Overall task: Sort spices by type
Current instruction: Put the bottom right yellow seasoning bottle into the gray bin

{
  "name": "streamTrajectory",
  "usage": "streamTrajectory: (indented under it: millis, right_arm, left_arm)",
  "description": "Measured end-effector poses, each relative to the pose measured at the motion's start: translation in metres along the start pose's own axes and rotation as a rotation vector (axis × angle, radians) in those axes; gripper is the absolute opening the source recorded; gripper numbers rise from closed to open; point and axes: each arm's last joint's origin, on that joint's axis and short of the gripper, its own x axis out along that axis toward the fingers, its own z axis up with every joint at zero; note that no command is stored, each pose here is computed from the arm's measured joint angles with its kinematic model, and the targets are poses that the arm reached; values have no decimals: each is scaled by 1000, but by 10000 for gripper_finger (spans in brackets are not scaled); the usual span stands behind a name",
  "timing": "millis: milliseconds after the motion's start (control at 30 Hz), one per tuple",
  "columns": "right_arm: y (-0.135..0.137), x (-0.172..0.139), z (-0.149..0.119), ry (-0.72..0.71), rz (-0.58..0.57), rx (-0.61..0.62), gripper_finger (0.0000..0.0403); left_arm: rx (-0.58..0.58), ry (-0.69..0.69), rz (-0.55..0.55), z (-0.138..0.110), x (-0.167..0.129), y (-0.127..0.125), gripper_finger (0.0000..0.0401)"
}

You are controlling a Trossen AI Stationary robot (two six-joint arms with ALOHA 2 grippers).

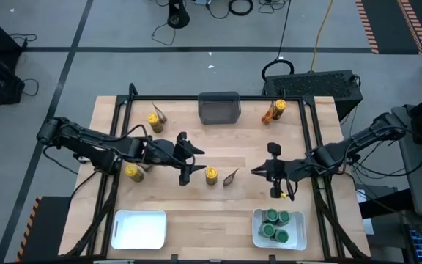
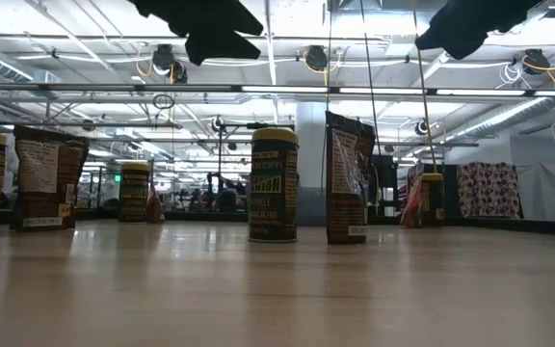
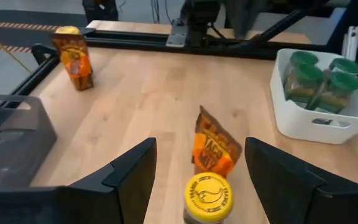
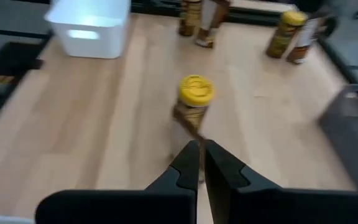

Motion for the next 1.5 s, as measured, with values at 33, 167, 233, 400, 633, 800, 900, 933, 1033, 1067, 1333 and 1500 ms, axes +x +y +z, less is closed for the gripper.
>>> streamTrajectory:
  millis: [33, 167, 233, 400, 633, 800, 900, 933, 1033, 1067, 1333, 1500]
  right_arm:
    - [-1, 0, 0, -1, -31, -6, 6]
    - [-5, 0, -3, 15, -140, -34, 6]
    - [-6, -1, -4, 22, -175, -54, 6]
    - [-6, -1, -4, 17, -196, -67, 6]
    - [-6, -1, -4, 15, -196, -46, 6]
    - [-6, -1, -4, 15, -195, -39, 6]
    - [-6, -1, -4, 14, -194, -36, 6]
    - [-6, -1, -4, 12, -193, -35, 6]
    - [-6, -1, -4, 14, -193, -36, 6]
    - [-6, -1, -4, 15, -194, -38, 6]
    - [-7, 0, -4, 21, -197, -59, 6]
    - [-8, 0, -6, 37, -199, -66, 6]
  left_arm:
    - [-2, -3, -4, 1, 0, 0, 248]
    - [-55, -18, -20, 7, -1, -1, 248]
    - [-80, -19, -25, 7, -1, -2, 248]
    - [-64, -9, -41, 4, -1, -13, 248]
    - [-63, 76, -22, 3, 2, -3, 248]
    - [48, 130, -18, -3, 20, -3, 248]
    - [113, 138, -23, -5, 27, -4, 248]
    - [124, 152, -31, -9, 31, -5, 248]
    - [151, 207, -54, -22, 45, -7, 248]
    - [162, 194, -63, -23, 50, -8, 248]
    - [159, 191, -79, -38, 81, -1, 248]
    - [46, 162, -66, -36, 86, 7, 248]
